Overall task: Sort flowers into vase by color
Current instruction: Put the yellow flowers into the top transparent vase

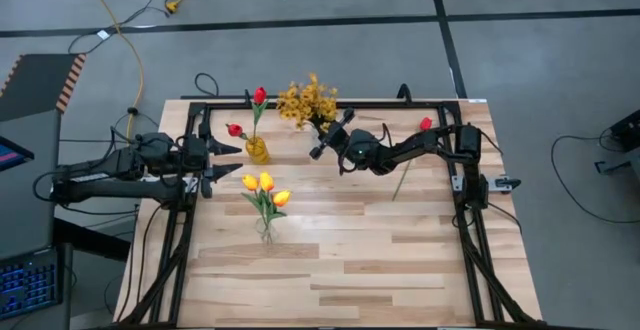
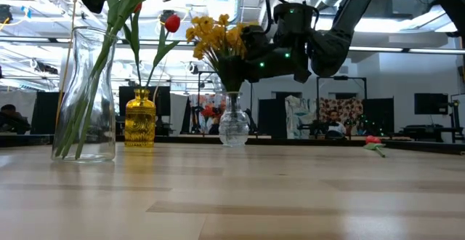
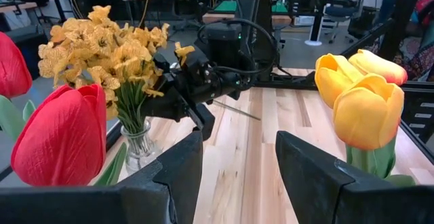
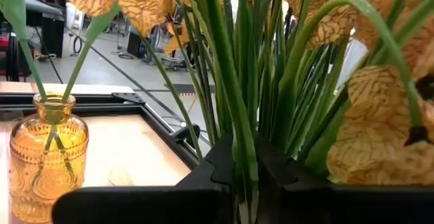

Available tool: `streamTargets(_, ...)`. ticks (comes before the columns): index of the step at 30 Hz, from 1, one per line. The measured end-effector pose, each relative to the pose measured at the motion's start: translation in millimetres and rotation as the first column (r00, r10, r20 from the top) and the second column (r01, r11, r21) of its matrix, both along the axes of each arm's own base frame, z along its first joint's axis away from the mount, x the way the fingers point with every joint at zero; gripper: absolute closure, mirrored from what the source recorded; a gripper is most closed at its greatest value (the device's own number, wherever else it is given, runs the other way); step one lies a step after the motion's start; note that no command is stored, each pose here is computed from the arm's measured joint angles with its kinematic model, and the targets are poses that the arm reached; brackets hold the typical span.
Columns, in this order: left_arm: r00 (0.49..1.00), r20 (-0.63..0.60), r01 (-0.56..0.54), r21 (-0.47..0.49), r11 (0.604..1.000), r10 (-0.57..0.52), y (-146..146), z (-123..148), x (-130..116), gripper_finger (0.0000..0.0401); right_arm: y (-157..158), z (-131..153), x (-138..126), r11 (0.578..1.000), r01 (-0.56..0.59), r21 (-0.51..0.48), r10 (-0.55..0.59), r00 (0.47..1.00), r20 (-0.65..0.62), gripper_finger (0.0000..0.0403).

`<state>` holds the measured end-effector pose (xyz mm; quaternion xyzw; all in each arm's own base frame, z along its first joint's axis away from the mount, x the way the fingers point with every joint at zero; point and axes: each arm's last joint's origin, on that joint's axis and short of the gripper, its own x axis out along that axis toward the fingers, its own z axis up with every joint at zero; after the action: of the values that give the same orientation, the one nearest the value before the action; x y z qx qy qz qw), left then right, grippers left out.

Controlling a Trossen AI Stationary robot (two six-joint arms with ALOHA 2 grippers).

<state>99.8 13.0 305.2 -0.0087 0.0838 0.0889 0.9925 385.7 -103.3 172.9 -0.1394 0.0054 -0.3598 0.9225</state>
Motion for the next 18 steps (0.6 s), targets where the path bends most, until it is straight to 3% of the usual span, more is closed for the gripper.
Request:
streamTargets(12, 1.000, 0.001, -0.001, -0.002, 1.000, 0.001, 0.0, 0.0, -0.1, 0.0225, 0.2, -0.3, 0.1, 0.998, 0.003, -0.063, -0.006, 0.998, -0.060, 0.0349)
streamTargets(18, 1.000, 0.000, 0.000, -0.002, 1.000, 0.000, 0.0, 0.0, 0.0, 0.0225, 0.2, -0.4, 0.1, 0.998, 0.003, -0.063, -0.006, 0.998, -0.061, 0.0321)
